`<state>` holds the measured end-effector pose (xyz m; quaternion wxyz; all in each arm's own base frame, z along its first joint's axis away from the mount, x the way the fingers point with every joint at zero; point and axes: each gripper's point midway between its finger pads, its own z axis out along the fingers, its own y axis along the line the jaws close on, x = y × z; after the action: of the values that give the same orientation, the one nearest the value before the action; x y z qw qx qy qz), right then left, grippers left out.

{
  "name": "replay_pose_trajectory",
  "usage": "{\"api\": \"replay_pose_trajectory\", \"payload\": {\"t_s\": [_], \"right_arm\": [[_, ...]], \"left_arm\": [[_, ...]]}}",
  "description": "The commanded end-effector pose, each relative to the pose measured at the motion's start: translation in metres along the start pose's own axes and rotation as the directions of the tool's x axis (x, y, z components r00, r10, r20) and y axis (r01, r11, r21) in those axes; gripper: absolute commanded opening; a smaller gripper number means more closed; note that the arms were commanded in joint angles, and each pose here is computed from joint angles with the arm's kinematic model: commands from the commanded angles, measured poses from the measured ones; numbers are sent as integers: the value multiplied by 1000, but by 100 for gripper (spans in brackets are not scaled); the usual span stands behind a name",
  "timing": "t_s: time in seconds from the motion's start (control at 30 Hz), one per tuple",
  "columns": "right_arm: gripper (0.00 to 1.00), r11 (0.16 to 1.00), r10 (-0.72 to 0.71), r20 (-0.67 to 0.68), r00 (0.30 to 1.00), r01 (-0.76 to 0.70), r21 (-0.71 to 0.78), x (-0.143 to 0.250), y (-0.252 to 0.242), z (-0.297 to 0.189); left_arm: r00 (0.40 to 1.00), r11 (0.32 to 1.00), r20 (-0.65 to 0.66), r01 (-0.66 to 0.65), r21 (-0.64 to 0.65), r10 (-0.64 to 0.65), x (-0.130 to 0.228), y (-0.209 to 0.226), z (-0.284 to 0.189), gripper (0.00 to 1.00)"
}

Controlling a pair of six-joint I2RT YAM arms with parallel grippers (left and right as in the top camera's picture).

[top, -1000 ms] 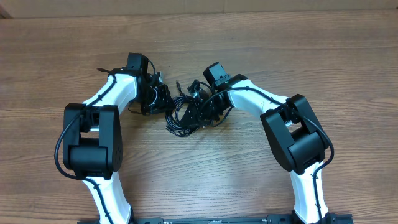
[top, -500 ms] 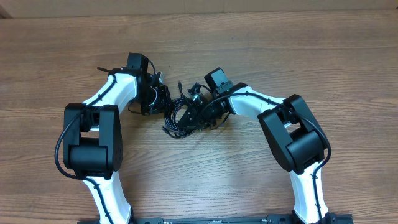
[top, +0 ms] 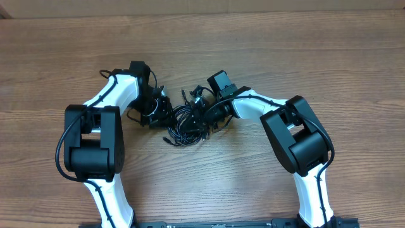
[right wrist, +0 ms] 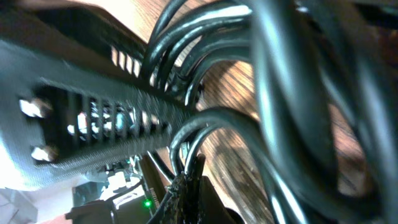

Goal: Untangle cables

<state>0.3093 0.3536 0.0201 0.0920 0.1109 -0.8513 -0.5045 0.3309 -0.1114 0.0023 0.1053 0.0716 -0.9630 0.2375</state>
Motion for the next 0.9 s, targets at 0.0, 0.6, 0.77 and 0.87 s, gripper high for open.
{"api": "replay_pose_trajectory", "payload": {"t_s": [0.0, 0.6, 0.77, 0.87], "right_arm": [[4, 1000, 5, 0, 1000, -5, -31, -2, 0, -5], [4, 968, 9, -17, 1000, -13, -252, -10, 24, -42], [4, 938, 44, -36, 998, -53, -341, -15, 34, -61], [4, 937, 54, -35, 998, -62, -343, -17, 34, -62]], "left_arm": [[988, 992, -150, 27, -125, -46, 30, 39, 38, 39], [999, 983, 25, -14, -183, 19, -14, 48, 43, 4], [999, 975, 37, -15, -223, 24, -16, 56, 43, 4], [999, 975, 35, -15, -223, 23, -16, 56, 44, 8]]}}
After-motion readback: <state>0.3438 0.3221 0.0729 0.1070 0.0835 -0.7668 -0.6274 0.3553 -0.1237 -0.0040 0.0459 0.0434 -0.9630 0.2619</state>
